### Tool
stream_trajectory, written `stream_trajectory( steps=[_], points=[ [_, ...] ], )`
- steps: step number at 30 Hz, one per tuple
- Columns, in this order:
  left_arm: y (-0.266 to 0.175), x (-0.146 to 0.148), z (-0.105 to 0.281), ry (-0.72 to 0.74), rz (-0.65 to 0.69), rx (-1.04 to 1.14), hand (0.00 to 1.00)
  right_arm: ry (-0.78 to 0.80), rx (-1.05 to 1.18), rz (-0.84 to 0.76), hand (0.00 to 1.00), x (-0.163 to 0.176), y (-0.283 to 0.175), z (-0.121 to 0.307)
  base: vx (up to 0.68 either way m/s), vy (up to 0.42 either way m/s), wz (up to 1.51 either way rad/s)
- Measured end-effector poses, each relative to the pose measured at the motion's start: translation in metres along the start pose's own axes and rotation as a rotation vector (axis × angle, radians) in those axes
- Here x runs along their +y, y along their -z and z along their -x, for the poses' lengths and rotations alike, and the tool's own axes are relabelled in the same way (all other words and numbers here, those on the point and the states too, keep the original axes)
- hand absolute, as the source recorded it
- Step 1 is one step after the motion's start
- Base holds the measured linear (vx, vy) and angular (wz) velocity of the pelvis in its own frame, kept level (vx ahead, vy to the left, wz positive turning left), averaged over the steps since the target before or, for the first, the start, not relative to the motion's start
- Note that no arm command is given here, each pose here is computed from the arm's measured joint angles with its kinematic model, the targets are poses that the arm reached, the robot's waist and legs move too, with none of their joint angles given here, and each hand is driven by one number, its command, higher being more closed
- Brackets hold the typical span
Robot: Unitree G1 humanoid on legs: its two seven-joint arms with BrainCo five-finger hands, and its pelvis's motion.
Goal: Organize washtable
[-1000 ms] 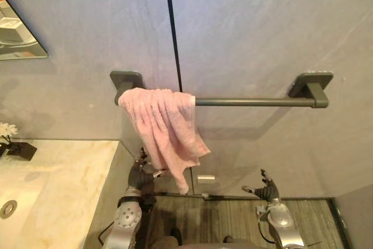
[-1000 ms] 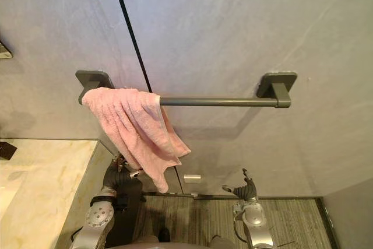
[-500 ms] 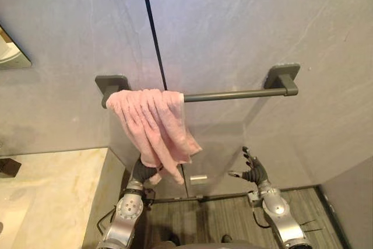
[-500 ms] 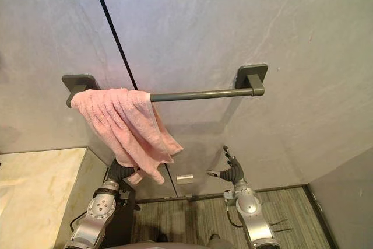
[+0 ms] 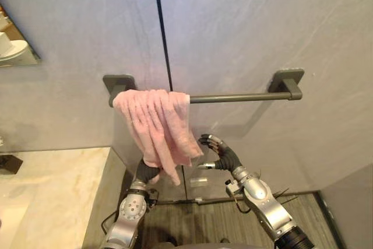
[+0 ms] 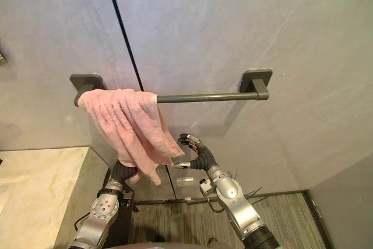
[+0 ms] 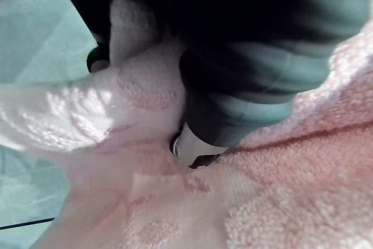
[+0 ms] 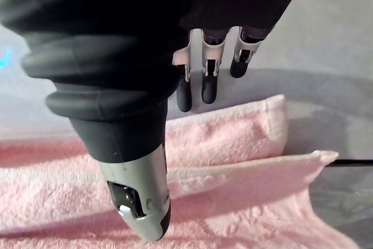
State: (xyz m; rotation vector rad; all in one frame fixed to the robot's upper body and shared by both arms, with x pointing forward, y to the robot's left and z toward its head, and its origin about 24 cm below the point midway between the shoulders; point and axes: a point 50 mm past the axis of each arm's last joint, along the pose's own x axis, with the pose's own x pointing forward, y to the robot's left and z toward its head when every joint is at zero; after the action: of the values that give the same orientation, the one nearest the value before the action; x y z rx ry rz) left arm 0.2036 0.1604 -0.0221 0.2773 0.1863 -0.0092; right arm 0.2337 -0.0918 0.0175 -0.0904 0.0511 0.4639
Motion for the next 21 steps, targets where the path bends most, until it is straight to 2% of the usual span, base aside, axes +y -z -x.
stream_trajectory(
  steps=[5, 9, 12, 21],
  points=[
    [0.0, -0.002, 0.0, -0.001, 0.02, 0.002, 1.0, -0.031, -0.033, -0.025, 1.0, 0.012, -0.008, -0.009, -0.02, -0.012, 0.1],
    [-0.001, -0.005, 0.0, 0.005, 0.025, 0.002, 1.0, -0.014, 0.029, -0.066, 1.0, 0.013, 0.008, -0.012, -0.03, -0.018, 0.13],
    [0.0, -0.005, 0.001, 0.002, 0.04, 0.005, 1.0, 0.054, 0.115, -0.12, 1.0, 0.004, 0.028, -0.01, -0.03, -0.017, 0.15],
    [-0.001, -0.006, 0.0, -0.018, 0.087, 0.011, 1.0, 0.265, 0.124, -0.208, 1.0, -0.027, 0.035, 0.002, -0.01, -0.005, 0.04]
  ],
)
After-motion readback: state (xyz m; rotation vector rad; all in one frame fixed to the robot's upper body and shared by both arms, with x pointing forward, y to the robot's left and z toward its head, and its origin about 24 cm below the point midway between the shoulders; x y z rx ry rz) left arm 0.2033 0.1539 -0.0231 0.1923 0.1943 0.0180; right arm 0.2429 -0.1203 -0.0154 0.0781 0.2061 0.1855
